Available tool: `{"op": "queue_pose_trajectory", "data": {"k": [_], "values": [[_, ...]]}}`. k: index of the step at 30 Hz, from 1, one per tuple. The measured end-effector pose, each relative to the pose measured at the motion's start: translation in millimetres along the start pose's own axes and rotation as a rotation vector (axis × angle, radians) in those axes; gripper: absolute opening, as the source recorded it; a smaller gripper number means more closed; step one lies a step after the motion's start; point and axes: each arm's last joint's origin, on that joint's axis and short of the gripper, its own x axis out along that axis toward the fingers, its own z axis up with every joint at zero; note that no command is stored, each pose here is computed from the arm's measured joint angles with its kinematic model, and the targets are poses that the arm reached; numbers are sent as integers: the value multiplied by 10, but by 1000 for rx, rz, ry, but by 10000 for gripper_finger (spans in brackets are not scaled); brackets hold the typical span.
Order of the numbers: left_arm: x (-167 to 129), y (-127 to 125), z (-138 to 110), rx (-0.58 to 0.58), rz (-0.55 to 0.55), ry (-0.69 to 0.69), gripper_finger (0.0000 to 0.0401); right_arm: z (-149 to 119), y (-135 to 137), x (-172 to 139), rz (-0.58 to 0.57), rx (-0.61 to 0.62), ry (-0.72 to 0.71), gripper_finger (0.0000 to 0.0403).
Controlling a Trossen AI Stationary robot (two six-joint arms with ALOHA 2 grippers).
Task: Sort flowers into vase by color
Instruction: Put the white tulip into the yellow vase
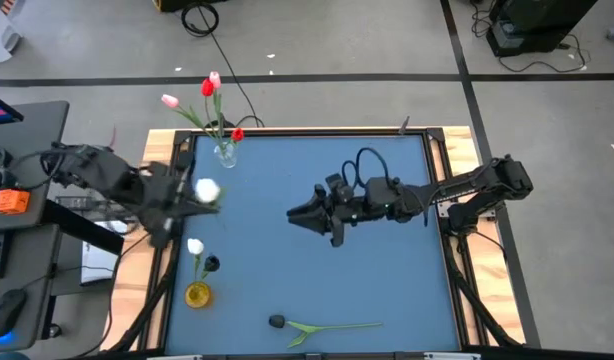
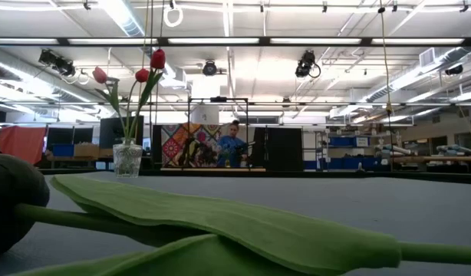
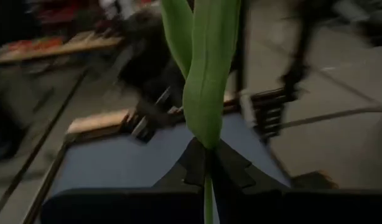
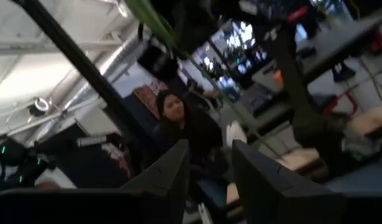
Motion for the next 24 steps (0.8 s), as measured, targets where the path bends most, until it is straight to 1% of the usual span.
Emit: {"op": "queue_pose_trajectory", "data": {"k": [2,4,5,8,9,11,12,15,16,19,21,24], "values": [[-82,-12,33,2,-94,-50,15,-49,20,-1,-6,11,29,128],[-157,-31,57,-27,-216,-88,15,-95,38,-3,-13,26,55,128],[-184,-35,72,-42,-259,-107,15,-116,46,-4,-17,34,66,128],[-225,-43,133,-52,-323,-176,15,-183,65,-10,-31,43,107,128],[-228,-44,161,-46,-329,-206,15,-201,73,-12,-34,42,118,128],[-236,-42,212,7,-324,-269,16,-238,84,-16,-41,32,140,128],[-240,-34,237,42,-300,-301,16,-257,90,-19,-45,30,152,128],[-254,4,318,121,-167,-388,16,-302,124,-25,-39,30,173,128],[-261,14,340,139,-137,-410,16,-312,138,-26,-34,30,176,128],[-281,33,406,150,-84,-478,16,-340,169,-31,-16,37,195,128],[-298,28,434,113,-113,-511,16,-361,191,-34,1,43,213,128],[-298,-26,430,35,-260,-512,16,-407,222,-44,11,44,243,128]]}}
